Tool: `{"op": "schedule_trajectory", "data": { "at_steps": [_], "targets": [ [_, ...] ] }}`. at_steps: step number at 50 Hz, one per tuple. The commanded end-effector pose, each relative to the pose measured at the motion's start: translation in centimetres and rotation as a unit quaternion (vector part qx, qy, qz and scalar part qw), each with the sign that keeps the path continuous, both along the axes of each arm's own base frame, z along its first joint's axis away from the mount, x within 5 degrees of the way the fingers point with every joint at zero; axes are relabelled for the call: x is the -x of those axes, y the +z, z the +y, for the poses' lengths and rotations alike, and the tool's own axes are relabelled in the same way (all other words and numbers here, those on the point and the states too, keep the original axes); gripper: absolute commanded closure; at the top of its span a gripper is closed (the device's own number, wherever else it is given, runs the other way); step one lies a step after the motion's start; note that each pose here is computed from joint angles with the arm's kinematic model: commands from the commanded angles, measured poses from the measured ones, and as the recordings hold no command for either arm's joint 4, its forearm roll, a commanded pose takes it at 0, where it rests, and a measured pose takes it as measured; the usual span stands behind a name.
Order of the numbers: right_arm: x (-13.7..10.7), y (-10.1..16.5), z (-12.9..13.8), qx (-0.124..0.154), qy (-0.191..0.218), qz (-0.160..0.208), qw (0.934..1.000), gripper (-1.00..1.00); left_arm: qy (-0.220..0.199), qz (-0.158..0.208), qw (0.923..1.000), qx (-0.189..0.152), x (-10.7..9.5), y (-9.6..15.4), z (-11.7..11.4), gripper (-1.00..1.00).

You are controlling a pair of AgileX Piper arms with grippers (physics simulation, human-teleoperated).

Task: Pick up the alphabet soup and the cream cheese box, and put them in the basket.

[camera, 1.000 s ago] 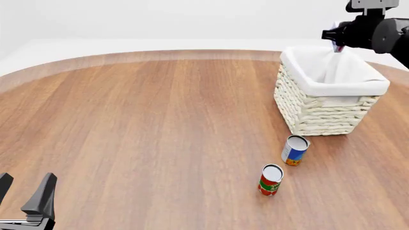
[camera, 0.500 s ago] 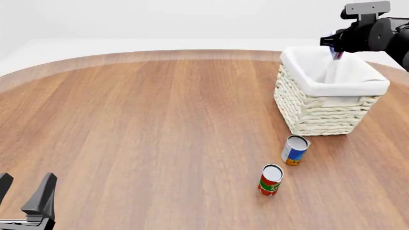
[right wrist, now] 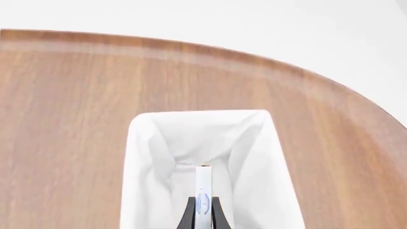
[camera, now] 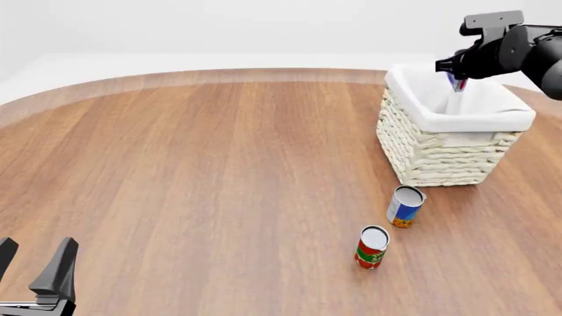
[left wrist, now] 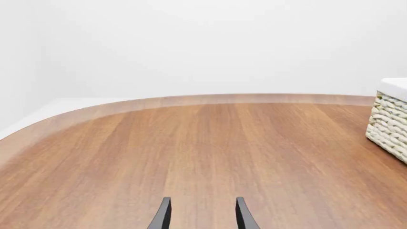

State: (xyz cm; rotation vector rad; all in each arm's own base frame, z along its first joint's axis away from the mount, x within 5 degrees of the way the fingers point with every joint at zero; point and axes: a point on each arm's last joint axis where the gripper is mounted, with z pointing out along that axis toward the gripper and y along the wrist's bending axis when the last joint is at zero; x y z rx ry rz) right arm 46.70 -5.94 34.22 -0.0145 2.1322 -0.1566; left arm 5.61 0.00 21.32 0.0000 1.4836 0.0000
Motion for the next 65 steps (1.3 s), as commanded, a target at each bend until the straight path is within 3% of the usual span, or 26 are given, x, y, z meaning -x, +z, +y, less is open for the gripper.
{"op": "schedule_trajectory", "data": {
  "at_steps": [1, 33, 52, 53, 65],
  "targets": [
    [-0.4, -0.1, -0.2, 0.0, 0.0, 0.013, 0.9999, 1.0, 0.0, 0.0, 1.0, 0.0, 0.0, 0.0, 0.0, -1.0],
    [-1.8, -2.0, 0.5, 0.008, 0.018, 0.069, 0.9974, 1.0, 0.0, 0.0, 1.0, 0.0, 0.0, 0.0, 0.0, -1.0],
    [-2.0, -2.4, -0.2, 0.007, 0.013, 0.082, 0.9965, 1.0, 0.0, 0.0, 1.0, 0.0, 0.0, 0.0, 0.0, -1.0],
    [-2.0, -2.5, -0.3, 0.005, 0.01, 0.082, 0.9965, -1.0, 0.0, 0.0, 1.0, 0.0, 0.0, 0.0, 0.0, -1.0],
    [-2.0, -2.5, -0.4, 0.0, 0.006, 0.083, 0.9965, -1.0, 0.0, 0.0, 1.0, 0.0, 0.0, 0.0, 0.0, -1.0]
  ]
}}
